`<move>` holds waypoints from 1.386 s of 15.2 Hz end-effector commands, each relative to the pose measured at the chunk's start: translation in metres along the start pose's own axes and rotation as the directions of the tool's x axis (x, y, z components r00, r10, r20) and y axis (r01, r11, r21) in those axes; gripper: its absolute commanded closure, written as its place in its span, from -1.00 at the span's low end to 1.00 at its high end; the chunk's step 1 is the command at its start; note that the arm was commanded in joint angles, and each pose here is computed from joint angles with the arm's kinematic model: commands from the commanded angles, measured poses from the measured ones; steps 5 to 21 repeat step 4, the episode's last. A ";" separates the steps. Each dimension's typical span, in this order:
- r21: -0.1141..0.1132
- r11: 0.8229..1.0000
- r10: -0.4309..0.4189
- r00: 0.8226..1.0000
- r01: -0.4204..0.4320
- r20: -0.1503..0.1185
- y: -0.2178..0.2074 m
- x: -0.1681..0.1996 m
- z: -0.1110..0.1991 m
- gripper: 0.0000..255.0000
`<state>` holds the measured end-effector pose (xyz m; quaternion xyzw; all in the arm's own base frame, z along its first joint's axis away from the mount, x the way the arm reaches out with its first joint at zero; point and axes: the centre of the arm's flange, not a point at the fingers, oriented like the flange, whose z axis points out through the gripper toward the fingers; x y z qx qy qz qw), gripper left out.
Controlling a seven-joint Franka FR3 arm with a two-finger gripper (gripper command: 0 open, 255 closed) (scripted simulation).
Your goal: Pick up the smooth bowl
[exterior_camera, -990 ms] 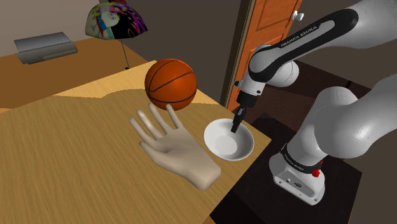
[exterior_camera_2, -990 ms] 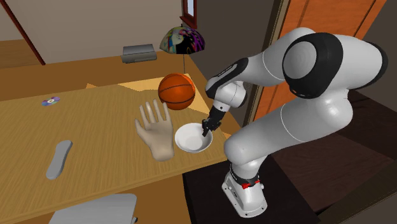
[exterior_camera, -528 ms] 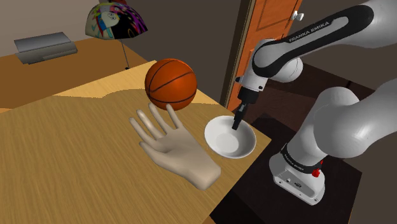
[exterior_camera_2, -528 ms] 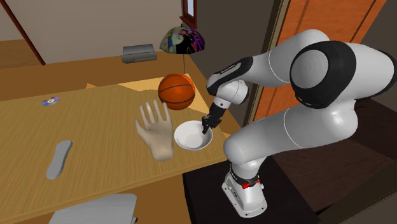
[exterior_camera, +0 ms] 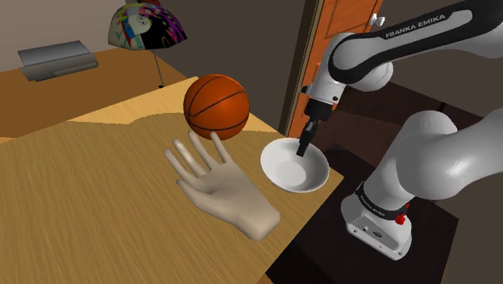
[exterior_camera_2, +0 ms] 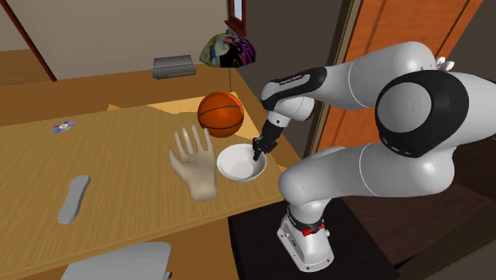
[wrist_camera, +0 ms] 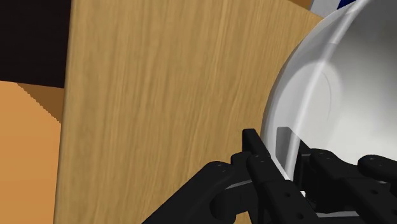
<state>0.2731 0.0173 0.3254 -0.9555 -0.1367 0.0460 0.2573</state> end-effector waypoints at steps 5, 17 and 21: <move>0.000 1.000 0.000 1.000 0.000 0.000 -0.009 0.000 -0.015 1.00; 0.000 1.000 0.000 1.000 0.000 0.000 -0.009 0.000 -0.015 1.00; 0.000 1.000 0.000 1.000 0.000 0.000 -0.009 0.000 -0.015 1.00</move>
